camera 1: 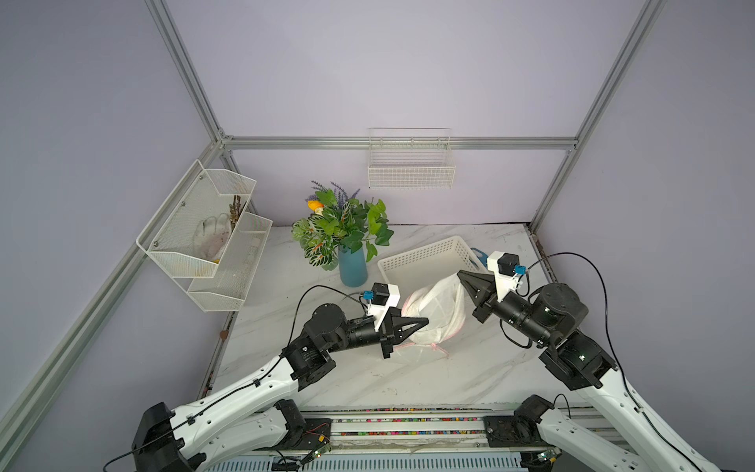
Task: Turn the laundry bag inside out
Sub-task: Turn over the laundry bag.
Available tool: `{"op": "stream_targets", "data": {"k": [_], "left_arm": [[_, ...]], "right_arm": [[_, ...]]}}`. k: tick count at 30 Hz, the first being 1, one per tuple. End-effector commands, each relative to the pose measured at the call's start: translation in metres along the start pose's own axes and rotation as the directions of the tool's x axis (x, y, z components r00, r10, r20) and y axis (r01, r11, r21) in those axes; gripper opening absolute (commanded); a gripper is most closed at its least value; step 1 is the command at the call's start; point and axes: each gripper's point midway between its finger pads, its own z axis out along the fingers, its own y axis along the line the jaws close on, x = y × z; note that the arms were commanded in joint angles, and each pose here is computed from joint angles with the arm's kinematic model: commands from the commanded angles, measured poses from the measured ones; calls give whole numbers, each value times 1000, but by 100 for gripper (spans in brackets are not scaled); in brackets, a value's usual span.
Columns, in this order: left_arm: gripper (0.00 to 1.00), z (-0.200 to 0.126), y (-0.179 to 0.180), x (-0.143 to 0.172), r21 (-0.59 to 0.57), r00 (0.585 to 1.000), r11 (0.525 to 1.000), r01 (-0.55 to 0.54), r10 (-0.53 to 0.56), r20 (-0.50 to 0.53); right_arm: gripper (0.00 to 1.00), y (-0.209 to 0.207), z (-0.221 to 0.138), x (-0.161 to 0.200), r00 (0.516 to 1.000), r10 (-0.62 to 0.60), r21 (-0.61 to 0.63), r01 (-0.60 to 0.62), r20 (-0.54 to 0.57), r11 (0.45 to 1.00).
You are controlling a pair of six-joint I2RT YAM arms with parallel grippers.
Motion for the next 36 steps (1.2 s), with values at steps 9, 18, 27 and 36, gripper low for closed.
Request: {"op": "stream_targets", "data": {"k": [9,18,27,36], "left_arm": [[0,-7,-24,18,154,947,971,-183,216,-237],[0,-19,-40,-9,193,908,910,-367,396,-141],[0,-28,-1,-53,-147,957,960,-238,257,134],[0,-24,19,-51,-153,956,988,19,27,292]], "right_arm": [[0,8,6,1,991,41,-44,-47,-130,998],[0,7,12,73,918,83,-34,-105,-388,994],[41,10,-10,83,888,244,33,-251,-391,967],[63,-7,-42,32,891,419,164,-393,-176,905]]}}
